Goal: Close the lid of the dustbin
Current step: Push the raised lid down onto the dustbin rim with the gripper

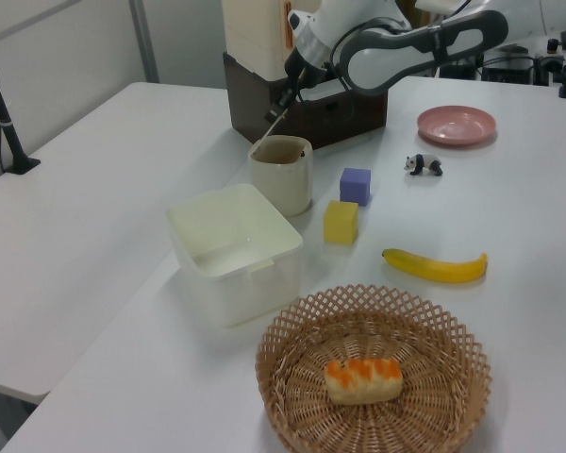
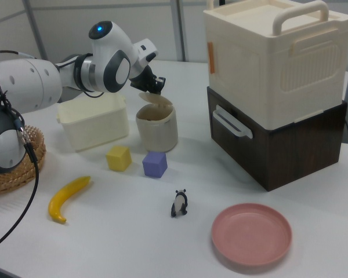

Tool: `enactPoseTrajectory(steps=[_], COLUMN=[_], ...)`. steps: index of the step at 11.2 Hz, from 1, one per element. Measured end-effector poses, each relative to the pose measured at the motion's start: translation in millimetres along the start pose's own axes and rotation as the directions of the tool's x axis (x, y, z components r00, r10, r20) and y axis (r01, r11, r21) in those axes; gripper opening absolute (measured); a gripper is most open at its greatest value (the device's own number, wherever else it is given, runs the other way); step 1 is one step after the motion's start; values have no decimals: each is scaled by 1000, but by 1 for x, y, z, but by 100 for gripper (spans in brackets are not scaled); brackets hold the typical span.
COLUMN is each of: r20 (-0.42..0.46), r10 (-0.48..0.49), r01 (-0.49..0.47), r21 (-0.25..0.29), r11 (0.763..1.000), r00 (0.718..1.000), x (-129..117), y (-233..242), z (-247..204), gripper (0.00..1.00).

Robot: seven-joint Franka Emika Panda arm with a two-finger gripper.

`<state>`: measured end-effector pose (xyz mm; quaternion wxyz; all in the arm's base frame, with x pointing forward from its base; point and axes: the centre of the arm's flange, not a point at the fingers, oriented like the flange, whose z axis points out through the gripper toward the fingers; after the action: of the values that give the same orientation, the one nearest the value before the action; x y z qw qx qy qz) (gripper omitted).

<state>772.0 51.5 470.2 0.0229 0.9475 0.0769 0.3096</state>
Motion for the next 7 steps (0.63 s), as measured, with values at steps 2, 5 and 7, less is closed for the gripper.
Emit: enactPoseTrajectory(steps=[2, 5, 7], r20=[51, 77, 107], r10=[0, 0, -2], r01=[0, 0, 1], r21=[4, 8, 14], r11=[1000, 1000, 1000], r00=[999, 997, 994], x=[-5, -10, -20], y=[-1, -2, -5], z=[2, 7, 20], gripper=[1, 1, 1])
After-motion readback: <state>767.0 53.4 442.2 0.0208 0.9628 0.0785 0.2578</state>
